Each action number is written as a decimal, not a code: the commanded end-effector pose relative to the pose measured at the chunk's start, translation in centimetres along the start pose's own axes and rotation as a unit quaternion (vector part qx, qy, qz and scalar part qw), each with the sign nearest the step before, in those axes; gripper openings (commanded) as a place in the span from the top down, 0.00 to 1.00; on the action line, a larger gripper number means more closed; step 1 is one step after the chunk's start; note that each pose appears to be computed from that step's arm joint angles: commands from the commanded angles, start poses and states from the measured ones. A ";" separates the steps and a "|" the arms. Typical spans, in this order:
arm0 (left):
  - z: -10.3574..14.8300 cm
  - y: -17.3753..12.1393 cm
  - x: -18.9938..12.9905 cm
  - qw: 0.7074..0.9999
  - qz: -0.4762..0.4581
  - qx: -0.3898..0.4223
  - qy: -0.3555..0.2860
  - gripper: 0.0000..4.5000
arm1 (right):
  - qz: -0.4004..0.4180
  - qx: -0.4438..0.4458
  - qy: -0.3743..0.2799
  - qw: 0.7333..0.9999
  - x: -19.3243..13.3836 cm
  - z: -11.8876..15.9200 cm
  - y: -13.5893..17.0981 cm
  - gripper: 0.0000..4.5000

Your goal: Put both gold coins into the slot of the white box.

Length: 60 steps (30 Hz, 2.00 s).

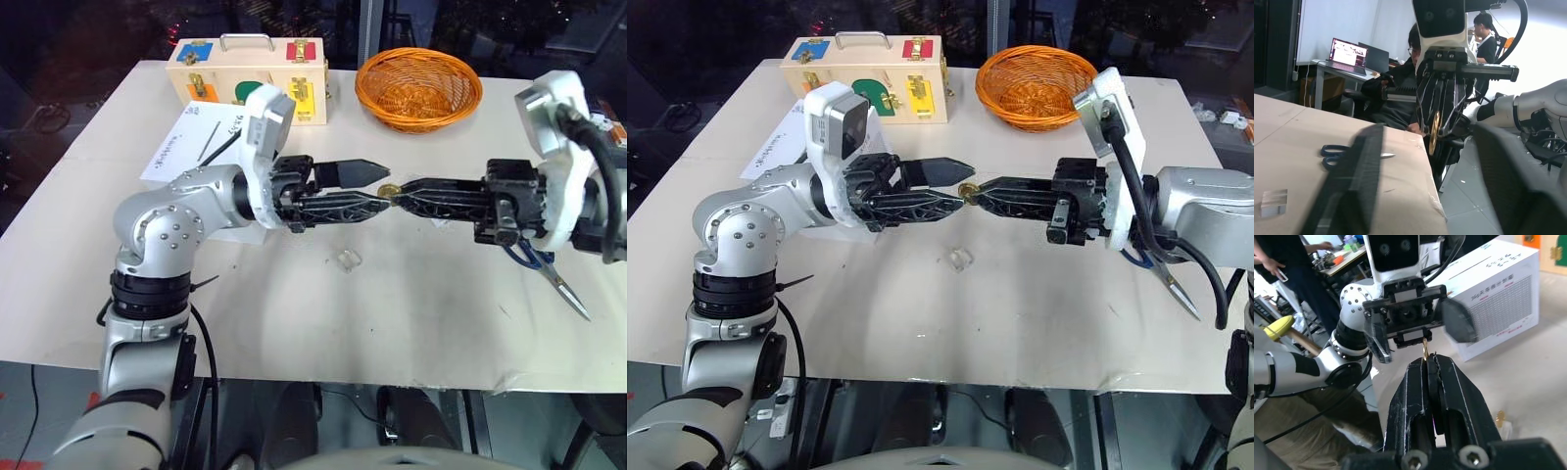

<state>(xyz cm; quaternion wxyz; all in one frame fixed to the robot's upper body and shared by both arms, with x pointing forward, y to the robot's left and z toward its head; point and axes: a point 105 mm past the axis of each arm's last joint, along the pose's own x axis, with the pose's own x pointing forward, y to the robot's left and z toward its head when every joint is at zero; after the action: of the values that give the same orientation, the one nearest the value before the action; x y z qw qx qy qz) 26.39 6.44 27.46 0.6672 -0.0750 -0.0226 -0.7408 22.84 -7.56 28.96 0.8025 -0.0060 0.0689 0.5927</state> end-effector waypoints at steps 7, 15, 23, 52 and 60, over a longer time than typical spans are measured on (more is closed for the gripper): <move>0.5 -0.6 0.0 1.000 -0.009 0.024 -0.005 0.75 | 0.008 -0.016 -0.016 1.000 -0.2 1.0 0.6 1.00; 0.6 -0.7 0.2 1.000 -0.016 0.022 -0.009 0.88 | 0.012 -0.018 -0.016 1.000 -0.2 1.0 0.8 1.00; 0.6 -0.8 0.2 0.999 -0.023 0.020 -0.009 1.00 | 0.020 -0.019 -0.017 0.999 -0.1 0.9 1.2 1.00; 6.4 3.5 -13.6 0.858 0.507 0.078 -0.004 1.00 | -0.058 -0.184 -0.104 0.976 0.1 0.5 -0.8 0.06; 7.4 4.0 -19.1 0.819 0.570 -0.052 0.035 1.00 | -0.045 -0.211 -0.106 0.971 0.8 -0.1 -1.8 0.06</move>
<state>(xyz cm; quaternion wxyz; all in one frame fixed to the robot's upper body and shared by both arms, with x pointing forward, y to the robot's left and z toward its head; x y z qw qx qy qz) 32.98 26.13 31.53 0.9670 -0.0904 0.0748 -0.2261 24.94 -7.29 27.88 0.8173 -0.1007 -0.1175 0.5550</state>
